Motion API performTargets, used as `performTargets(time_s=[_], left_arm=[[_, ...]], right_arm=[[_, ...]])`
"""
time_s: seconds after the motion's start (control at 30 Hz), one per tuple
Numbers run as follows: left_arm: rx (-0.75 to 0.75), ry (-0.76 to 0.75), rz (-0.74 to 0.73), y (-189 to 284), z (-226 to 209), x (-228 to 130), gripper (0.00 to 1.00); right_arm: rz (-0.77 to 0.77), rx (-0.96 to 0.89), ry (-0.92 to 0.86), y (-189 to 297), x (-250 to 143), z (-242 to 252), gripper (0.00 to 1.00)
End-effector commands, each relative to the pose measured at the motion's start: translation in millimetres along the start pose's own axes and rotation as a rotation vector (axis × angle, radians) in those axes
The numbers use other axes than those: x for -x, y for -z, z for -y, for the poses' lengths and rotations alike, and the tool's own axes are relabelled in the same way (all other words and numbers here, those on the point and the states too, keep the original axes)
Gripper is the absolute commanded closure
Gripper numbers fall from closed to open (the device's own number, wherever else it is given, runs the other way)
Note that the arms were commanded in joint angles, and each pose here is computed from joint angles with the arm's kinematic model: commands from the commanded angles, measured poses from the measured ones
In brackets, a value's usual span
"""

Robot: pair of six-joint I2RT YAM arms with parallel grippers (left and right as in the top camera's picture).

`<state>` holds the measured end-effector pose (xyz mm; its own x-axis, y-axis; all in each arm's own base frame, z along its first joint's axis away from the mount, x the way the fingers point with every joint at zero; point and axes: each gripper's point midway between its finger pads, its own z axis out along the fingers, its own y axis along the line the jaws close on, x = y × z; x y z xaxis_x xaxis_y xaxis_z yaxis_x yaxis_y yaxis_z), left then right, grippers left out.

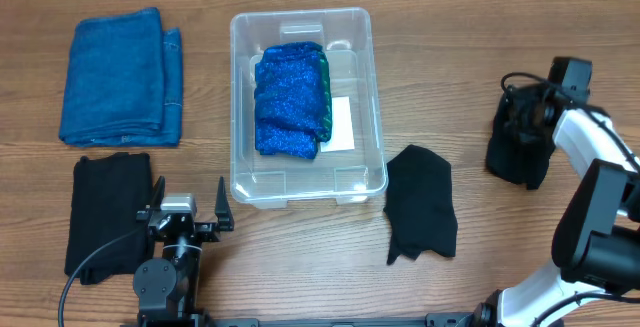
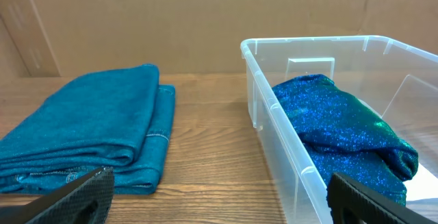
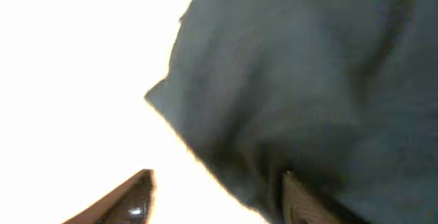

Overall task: Pack container
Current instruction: 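Grasp the far-right black cloth with the right gripper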

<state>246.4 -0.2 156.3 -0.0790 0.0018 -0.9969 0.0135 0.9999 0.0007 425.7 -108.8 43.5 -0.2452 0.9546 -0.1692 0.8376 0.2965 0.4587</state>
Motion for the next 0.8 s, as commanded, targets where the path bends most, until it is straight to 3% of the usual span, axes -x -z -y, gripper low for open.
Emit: performTargets(time_s=[0.0,0.07,0.2,0.3,0.47,0.67,0.77], left_arm=[[0.006,-0.019,0.003,0.2,-1.5,-0.1,0.0],[0.006,-0.019,0.003,0.2,-1.5,-0.2,0.0],[0.006,-0.019,0.003,0.2,-1.4,-0.1,0.0],[0.006,-0.019,0.003,0.2,-1.5,-0.1,0.0],[0.006,-0.019,0.003,0.2,-1.5,-0.1,0.0],[0.006,-0.019,0.003,0.2,-1.5,-0.1,0.0],[0.006,-0.019,0.003,0.2,-1.5,-0.1,0.0]], right_arm=[[0.018,0.077,0.32,39.0,22.2,-48.6,0.1],[0.03,0.075,0.421,62.3,32.5,-59.8,0.01],[0.059,0.011,0.614,105.2,53.2,-63.9,0.0],[0.088,-0.158,0.703,117.2,71.1,-34.8,0.0],[-0.012,-0.297,0.727,104.3,64.3,16.1,0.0],[-0.162,-0.251,0.874,79.3,37.0,42.6,0.0],[-0.135,-0.247,0.925,69.4,41.6,45.2,0.09]])
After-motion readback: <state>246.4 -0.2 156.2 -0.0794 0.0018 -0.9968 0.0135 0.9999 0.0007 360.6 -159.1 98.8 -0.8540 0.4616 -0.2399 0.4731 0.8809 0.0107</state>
